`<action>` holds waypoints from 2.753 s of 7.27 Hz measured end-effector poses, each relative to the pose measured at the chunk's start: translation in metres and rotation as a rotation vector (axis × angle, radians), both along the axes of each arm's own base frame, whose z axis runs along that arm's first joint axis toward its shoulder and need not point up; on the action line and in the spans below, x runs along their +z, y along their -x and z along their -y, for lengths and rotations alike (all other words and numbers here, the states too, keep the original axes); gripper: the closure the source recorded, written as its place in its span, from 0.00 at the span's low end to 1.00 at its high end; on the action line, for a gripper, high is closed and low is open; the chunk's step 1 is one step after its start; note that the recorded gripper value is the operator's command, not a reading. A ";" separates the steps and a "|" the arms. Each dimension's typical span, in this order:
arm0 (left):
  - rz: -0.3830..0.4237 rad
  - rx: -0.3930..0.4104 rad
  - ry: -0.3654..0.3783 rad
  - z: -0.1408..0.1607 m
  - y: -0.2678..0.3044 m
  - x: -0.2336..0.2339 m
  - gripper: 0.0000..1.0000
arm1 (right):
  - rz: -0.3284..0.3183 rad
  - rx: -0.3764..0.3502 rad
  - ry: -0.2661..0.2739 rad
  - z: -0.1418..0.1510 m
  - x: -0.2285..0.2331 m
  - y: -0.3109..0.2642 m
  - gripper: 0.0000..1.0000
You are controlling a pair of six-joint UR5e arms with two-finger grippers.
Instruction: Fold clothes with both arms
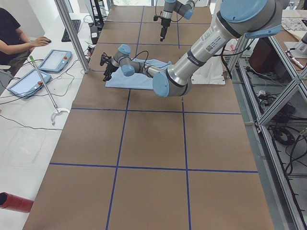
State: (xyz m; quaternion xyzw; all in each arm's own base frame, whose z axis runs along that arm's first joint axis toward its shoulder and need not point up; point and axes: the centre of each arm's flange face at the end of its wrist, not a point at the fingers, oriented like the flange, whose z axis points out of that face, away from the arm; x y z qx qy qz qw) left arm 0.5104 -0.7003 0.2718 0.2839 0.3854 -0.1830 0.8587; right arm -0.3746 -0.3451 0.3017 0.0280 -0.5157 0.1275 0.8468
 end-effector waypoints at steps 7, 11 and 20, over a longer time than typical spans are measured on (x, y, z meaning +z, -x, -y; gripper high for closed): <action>-0.032 0.303 -0.126 -0.103 0.093 0.044 0.00 | -0.307 -0.048 -0.177 0.007 -0.056 0.159 0.00; -0.032 0.308 -0.121 -0.108 0.094 0.049 0.00 | -0.400 -0.128 -0.239 -0.029 -0.044 0.208 0.00; -0.049 0.316 -0.127 -0.113 0.086 0.043 0.00 | -0.505 -0.215 -0.255 -0.029 -0.026 0.206 0.00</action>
